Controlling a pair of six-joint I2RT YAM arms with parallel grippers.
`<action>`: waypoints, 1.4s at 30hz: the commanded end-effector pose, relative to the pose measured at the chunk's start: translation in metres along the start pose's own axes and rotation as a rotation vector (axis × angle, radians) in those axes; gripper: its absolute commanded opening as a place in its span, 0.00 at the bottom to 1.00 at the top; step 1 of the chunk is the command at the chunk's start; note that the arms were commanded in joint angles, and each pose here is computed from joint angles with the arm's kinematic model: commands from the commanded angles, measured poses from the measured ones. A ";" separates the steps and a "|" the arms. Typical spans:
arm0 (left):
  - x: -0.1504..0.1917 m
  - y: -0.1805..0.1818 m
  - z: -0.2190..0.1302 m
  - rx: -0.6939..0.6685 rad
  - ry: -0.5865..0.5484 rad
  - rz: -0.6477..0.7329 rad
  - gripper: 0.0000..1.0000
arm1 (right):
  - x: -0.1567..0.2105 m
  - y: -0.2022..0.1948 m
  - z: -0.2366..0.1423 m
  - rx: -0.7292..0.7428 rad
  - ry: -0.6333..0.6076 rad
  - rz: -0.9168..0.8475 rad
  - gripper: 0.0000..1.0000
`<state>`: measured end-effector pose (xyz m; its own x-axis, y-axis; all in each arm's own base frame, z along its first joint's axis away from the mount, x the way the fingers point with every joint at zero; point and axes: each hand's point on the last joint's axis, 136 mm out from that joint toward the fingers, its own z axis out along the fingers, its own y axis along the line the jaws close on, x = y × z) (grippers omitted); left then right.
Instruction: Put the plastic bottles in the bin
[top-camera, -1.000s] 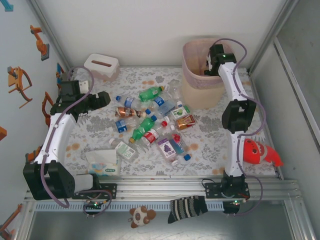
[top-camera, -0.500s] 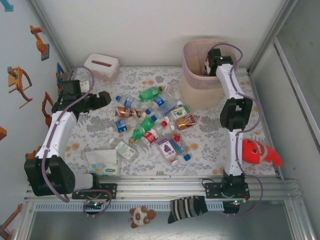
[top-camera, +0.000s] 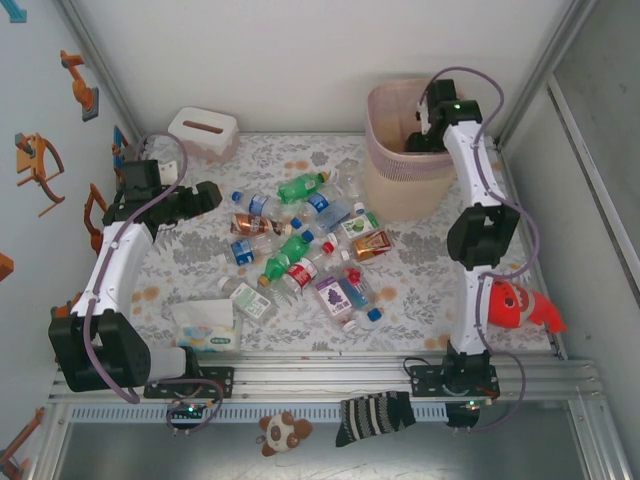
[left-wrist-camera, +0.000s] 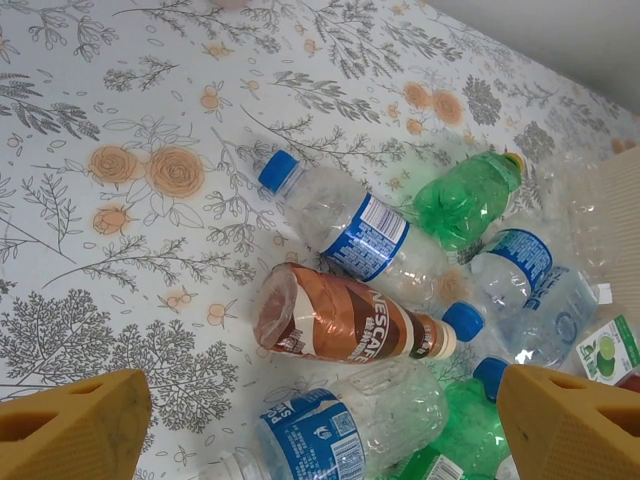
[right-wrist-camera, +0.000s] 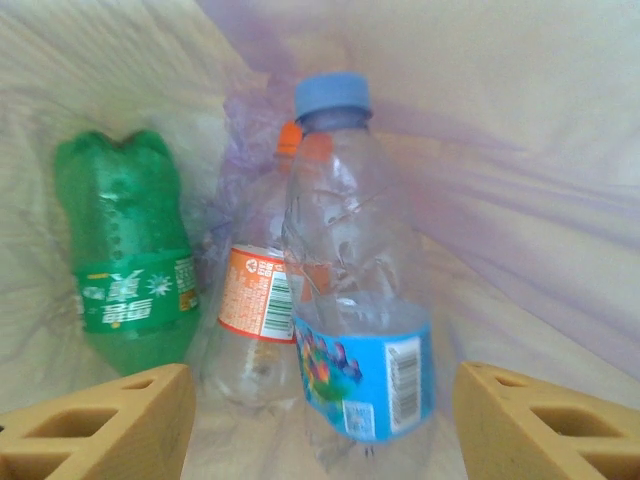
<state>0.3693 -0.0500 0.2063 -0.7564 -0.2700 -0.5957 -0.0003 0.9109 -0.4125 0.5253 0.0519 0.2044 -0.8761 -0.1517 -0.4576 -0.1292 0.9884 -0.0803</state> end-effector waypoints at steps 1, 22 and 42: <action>0.000 -0.002 0.000 0.024 -0.007 -0.009 0.89 | -0.016 0.002 -0.056 -0.010 -0.112 0.020 0.68; -0.002 -0.011 -0.008 0.062 -0.034 -0.009 0.90 | 0.005 0.059 -0.188 -0.152 -0.364 0.039 0.66; 0.000 -0.012 -0.008 0.074 -0.033 -0.015 0.90 | 0.160 0.171 -0.151 -0.314 -0.097 -0.233 0.63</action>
<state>0.3676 -0.0570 0.2115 -0.7444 -0.2863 -0.6032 0.0243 0.8912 -0.4530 0.3051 0.1872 0.2647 -0.7581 -0.3313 -0.5618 -0.4409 0.8950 0.0672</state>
